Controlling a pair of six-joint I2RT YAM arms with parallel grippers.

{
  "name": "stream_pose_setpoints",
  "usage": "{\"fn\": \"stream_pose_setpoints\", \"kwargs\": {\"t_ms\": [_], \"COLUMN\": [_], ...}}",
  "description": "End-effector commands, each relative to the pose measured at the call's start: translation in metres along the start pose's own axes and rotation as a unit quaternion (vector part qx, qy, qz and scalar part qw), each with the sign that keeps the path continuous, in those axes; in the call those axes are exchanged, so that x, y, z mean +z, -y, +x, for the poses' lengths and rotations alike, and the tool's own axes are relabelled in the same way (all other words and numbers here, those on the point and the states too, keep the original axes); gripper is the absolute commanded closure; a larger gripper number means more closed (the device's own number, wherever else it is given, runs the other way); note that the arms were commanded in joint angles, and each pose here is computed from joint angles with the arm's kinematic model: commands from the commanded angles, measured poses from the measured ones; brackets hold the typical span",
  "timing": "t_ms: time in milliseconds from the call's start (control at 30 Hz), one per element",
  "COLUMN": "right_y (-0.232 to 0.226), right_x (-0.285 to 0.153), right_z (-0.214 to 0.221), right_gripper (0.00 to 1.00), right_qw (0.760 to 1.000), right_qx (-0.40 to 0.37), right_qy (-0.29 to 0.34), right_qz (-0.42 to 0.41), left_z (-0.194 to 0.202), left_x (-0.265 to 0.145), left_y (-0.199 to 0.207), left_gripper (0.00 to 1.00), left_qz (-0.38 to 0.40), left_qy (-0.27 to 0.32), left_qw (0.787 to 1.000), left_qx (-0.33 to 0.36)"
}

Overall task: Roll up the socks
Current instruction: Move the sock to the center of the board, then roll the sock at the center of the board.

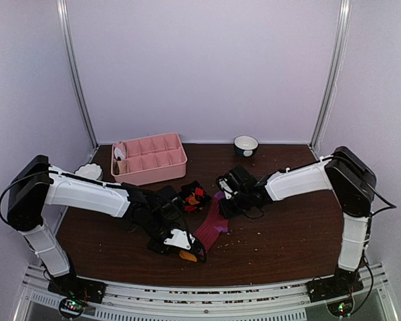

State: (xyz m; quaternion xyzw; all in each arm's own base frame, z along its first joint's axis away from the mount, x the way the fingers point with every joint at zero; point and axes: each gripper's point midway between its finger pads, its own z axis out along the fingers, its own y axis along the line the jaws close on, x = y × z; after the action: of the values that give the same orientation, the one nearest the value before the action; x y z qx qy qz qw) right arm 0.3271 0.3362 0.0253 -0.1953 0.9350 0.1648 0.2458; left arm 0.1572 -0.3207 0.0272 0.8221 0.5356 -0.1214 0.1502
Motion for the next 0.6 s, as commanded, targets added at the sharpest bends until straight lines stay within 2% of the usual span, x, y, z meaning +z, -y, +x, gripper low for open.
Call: {"fn": "stream_pose_setpoints", "kwargs": {"t_ms": [0,133,233,367,467,500,533,567], "right_y": [-0.014,-0.043,-0.048,-0.048,-0.033,-0.027,-0.021,-0.012], "right_x": [0.025,0.03,0.025,0.008,-0.033,-0.051,-0.069,-0.087], "right_z": [-0.012,-0.047,-0.066,-0.068,-0.07,-0.07,-0.068,-0.062], "right_gripper": [0.87,0.86,0.86,0.77,0.57,0.43,0.09,0.01], "right_qw": [0.999,0.996,0.997,0.997,0.996,0.993,0.99,0.985], "right_qx": [-0.019,-0.036,-0.03,-0.024,-0.038,-0.042,-0.043,-0.044], "right_qy": [-0.037,-0.028,-0.013,0.01,0.072,0.102,0.133,0.164], "right_qz": [-0.023,-0.073,-0.073,-0.075,-0.046,-0.035,-0.025,-0.011], "left_z": [0.007,0.01,0.008,-0.007,-0.021,-0.024,-0.026,-0.028], "left_x": [-0.01,-0.007,-0.002,-0.002,-0.005,-0.006,-0.007,-0.007], "left_y": [-0.003,-0.01,-0.025,-0.041,-0.043,-0.042,-0.041,-0.04], "left_gripper": [1.0,1.0,1.0,1.0,1.0,1.0,1.0,1.0], "left_qz": [-0.014,-0.023,-0.037,-0.025,-0.006,0.001,0.007,0.012], "left_qy": [-0.002,-0.002,0.001,0.022,0.044,0.05,0.055,0.059], "left_qw": [0.999,0.998,0.997,0.996,0.995,0.994,0.994,0.994], "left_qx": [-0.031,-0.05,-0.066,-0.086,-0.092,-0.093,-0.093,-0.093]}}
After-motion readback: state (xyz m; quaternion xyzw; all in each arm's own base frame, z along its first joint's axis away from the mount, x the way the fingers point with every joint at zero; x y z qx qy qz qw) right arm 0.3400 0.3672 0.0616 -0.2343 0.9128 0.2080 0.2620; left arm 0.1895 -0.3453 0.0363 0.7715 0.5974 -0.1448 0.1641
